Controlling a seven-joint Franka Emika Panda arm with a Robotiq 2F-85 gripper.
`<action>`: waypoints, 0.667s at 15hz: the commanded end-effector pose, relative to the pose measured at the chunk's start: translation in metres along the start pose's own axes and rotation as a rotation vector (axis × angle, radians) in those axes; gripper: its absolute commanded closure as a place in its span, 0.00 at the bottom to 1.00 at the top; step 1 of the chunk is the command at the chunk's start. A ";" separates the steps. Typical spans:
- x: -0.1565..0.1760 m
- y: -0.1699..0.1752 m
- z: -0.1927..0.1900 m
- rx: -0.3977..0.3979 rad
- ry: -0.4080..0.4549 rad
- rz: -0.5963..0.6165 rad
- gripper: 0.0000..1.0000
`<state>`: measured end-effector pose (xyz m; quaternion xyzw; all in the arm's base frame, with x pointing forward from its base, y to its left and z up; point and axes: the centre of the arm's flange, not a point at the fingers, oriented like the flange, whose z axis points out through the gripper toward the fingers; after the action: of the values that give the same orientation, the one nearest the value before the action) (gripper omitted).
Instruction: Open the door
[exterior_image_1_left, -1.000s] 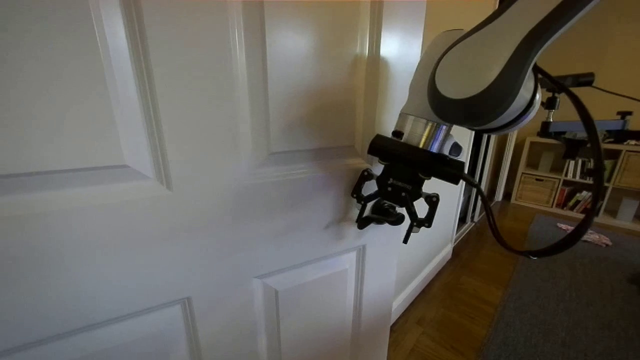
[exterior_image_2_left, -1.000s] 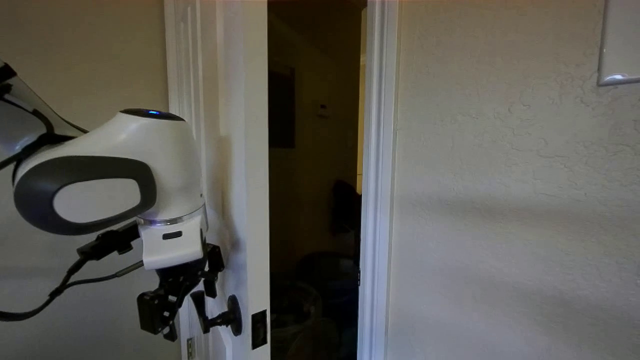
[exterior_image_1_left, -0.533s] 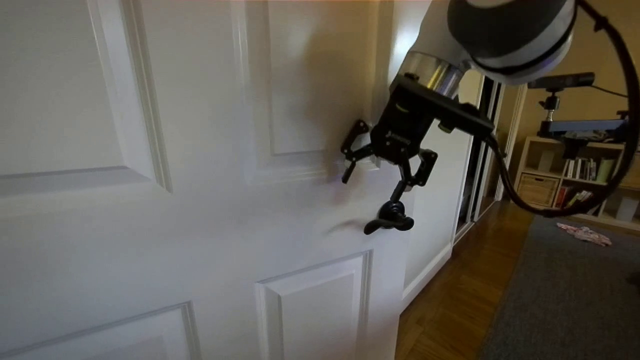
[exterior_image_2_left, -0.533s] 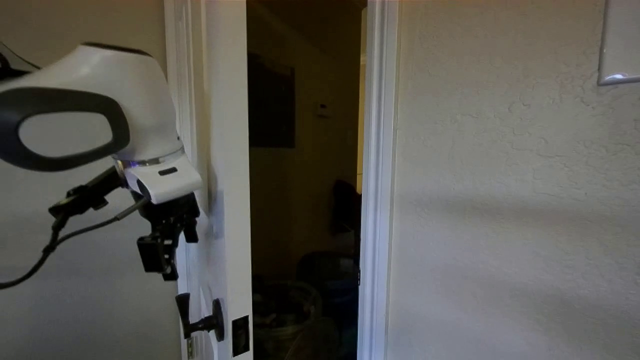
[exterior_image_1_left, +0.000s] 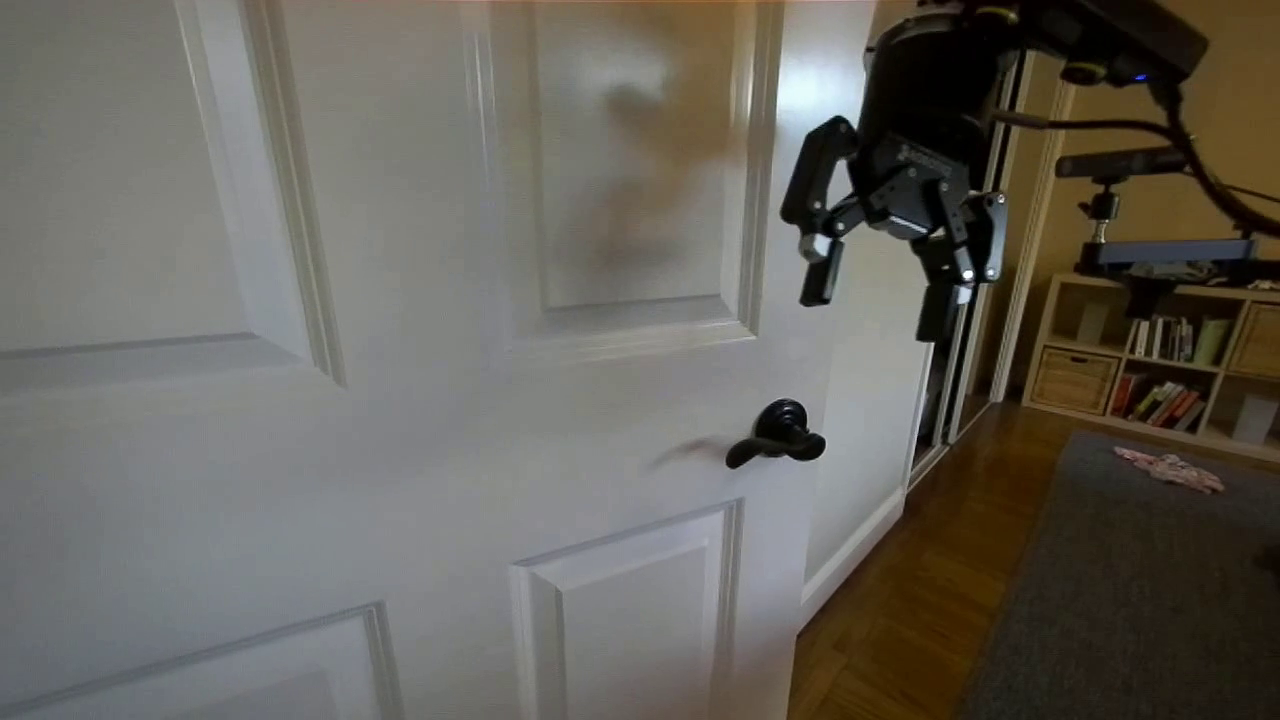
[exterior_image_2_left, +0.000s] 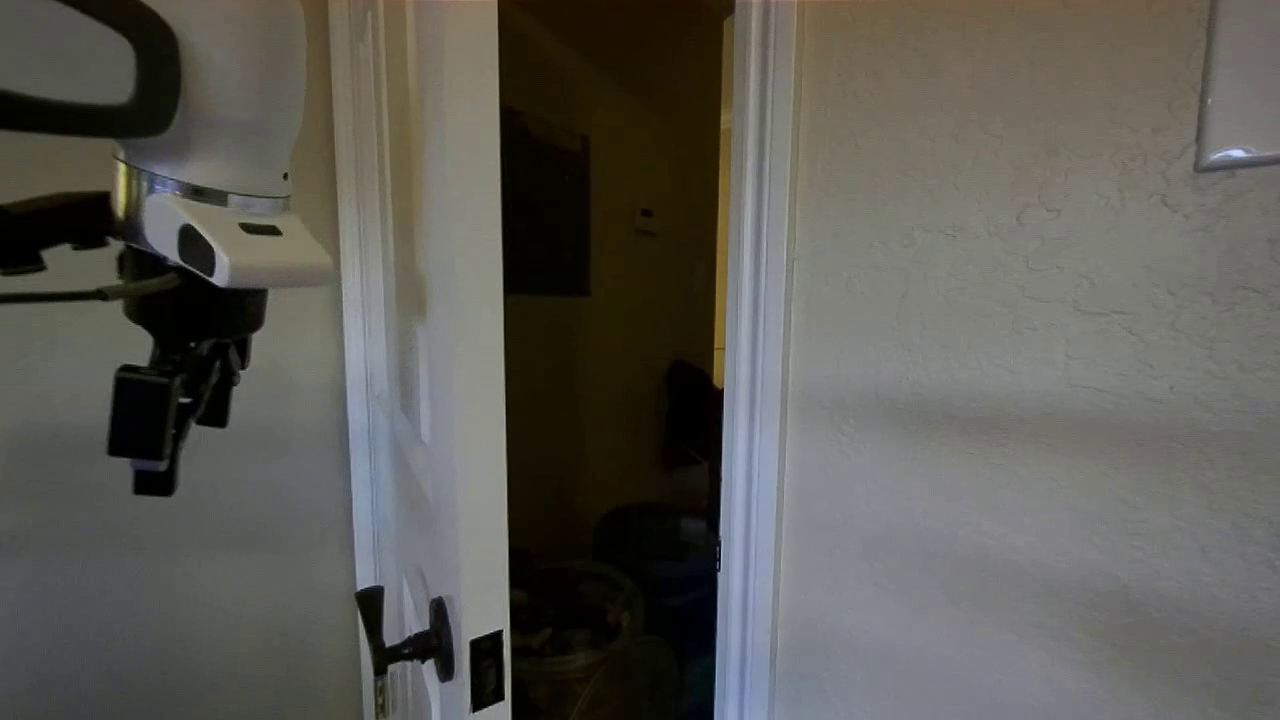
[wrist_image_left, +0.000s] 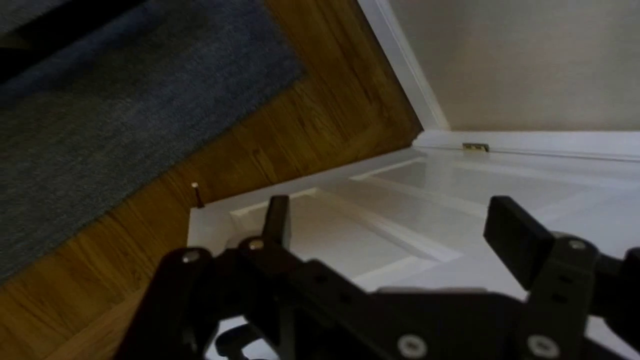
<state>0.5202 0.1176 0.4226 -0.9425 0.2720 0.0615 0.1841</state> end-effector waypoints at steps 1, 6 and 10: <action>-0.021 0.044 -0.019 -0.133 -0.042 -0.008 0.00; -0.033 0.084 -0.035 -0.225 -0.028 -0.030 0.00; -0.021 0.075 -0.032 -0.204 -0.029 -0.024 0.00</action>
<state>0.4626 0.0568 0.4328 -0.9586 0.2501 0.1002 0.0917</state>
